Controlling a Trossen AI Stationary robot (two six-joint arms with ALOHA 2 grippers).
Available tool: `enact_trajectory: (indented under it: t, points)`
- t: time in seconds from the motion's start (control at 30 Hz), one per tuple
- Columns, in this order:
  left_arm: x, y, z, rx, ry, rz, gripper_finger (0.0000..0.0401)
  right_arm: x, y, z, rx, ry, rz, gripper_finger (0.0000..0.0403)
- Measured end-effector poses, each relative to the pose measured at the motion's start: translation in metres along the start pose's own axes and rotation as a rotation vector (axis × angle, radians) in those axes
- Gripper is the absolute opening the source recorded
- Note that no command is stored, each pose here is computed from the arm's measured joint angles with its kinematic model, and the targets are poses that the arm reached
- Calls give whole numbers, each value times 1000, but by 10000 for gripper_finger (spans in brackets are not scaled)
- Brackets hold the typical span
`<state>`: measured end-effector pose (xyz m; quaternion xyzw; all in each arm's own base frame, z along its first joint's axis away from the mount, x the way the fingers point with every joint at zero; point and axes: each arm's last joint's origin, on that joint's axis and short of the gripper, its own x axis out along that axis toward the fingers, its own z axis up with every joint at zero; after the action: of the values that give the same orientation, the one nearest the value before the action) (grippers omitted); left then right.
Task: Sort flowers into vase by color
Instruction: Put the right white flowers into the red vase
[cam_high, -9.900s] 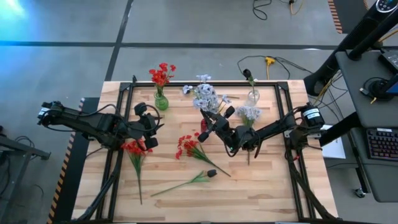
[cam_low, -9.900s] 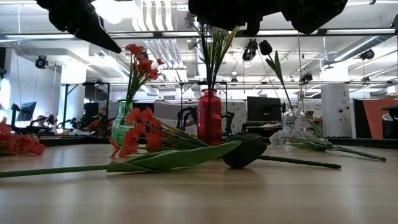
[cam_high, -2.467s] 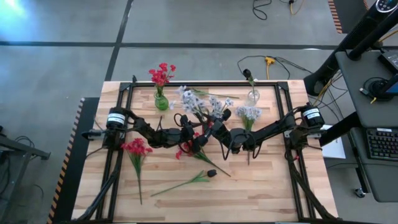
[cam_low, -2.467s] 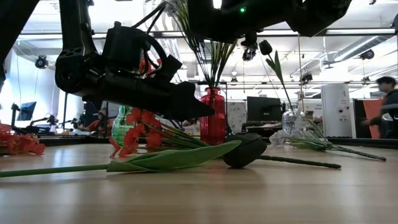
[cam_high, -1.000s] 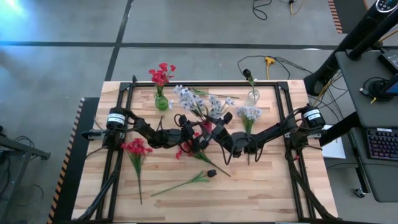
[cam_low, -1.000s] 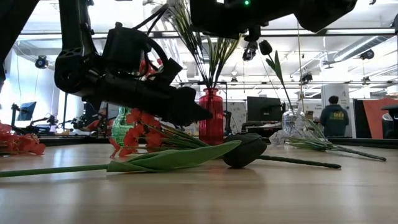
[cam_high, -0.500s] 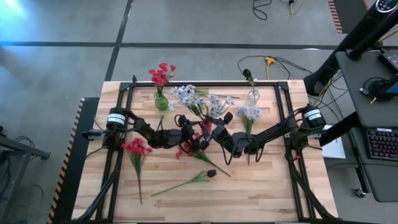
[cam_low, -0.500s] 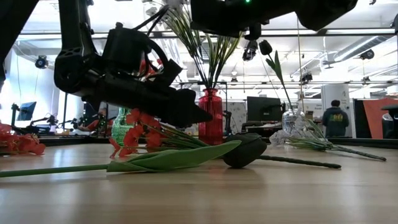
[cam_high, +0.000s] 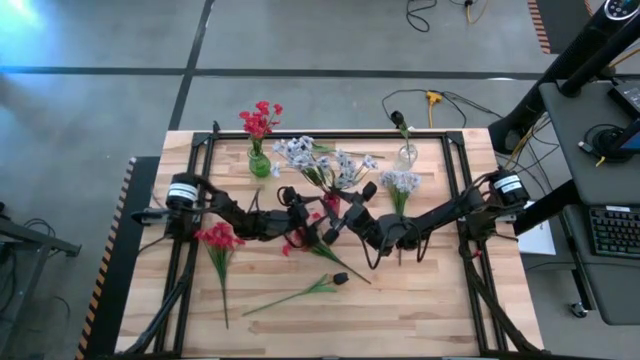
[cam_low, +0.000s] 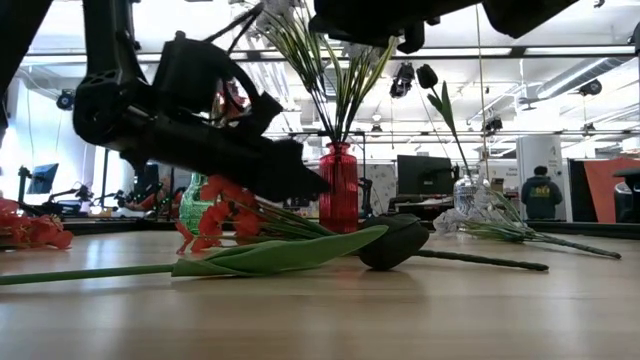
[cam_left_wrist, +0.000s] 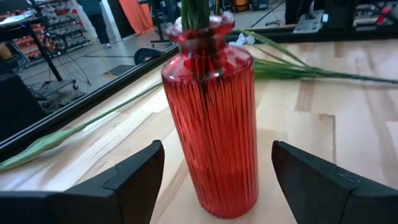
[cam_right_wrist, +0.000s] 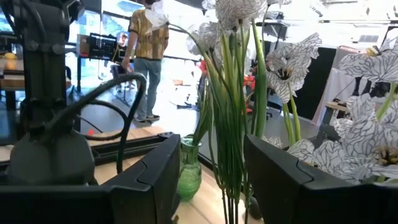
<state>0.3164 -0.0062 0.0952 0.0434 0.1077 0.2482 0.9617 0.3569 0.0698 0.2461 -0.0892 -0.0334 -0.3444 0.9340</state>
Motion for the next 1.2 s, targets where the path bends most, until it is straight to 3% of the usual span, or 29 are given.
enact_trajectory:
  t: [0.33, 0.63, 0.9, 1.2]
  points:
    - [-38, 1, 15, -22, -47, -69, 278, 0, 0, 0, 1, 2, 1, 169]
    - [-71, -4, 56, -62, -196, -169, 274, -9, 2, 8, 35, 2, 22, 168]
    - [-86, 9, 87, -139, -304, -160, 258, -17, -13, 26, 79, 139, 59, 153]
    - [-75, 28, 98, -103, -319, -40, 256, -26, -35, 48, 26, 253, 76, 139]
